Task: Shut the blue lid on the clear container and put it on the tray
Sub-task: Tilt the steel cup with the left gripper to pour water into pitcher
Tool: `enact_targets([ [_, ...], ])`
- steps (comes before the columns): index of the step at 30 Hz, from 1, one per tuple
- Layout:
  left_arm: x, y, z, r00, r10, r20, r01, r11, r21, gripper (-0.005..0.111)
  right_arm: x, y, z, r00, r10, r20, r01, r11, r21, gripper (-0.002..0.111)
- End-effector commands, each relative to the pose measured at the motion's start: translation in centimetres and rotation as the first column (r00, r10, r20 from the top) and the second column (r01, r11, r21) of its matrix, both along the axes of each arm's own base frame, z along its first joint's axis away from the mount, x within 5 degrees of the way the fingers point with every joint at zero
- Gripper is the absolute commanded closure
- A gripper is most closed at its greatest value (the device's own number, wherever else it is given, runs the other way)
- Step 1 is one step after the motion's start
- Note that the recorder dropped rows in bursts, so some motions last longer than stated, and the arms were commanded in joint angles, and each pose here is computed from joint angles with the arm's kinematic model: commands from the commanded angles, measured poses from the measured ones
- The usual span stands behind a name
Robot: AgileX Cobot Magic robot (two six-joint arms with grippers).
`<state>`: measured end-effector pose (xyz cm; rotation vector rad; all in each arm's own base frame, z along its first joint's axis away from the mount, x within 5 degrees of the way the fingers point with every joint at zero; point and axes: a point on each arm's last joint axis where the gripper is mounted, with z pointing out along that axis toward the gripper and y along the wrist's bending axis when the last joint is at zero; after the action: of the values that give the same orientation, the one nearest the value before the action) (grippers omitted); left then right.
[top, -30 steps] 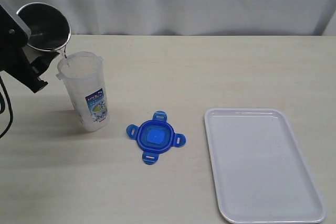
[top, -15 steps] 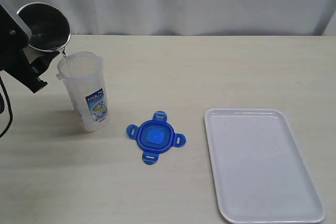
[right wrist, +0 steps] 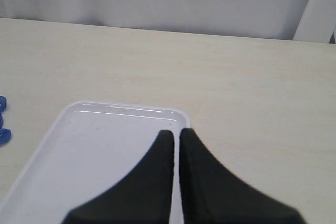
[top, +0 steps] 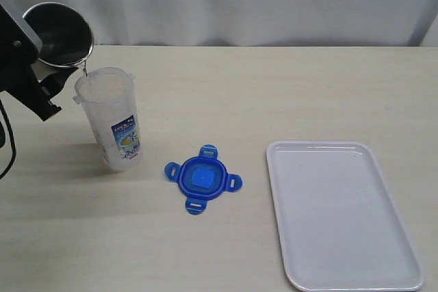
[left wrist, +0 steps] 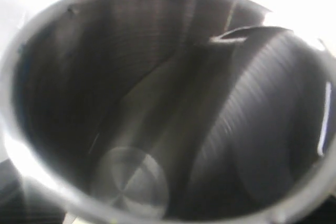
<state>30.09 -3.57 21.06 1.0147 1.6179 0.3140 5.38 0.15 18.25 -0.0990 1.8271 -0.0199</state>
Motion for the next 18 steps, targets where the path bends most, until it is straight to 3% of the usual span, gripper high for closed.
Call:
enact_targets([
  [1,0.26,-0.23,1.54,0.995,-0.017,0.095,0.02,0.999,-0.036,0.107,-0.03,0.0,-0.01,1.0,0.002,0.005,-0.002,1.0,-0.005,0.104],
  [18,0.22,-0.32,1.52,0.995,-0.033,0.097,0.035,0.999,-0.021,0.107,-0.03,0.0,-0.01,1.0,0.002,0.005,-0.002,1.0,-0.005,0.104],
])
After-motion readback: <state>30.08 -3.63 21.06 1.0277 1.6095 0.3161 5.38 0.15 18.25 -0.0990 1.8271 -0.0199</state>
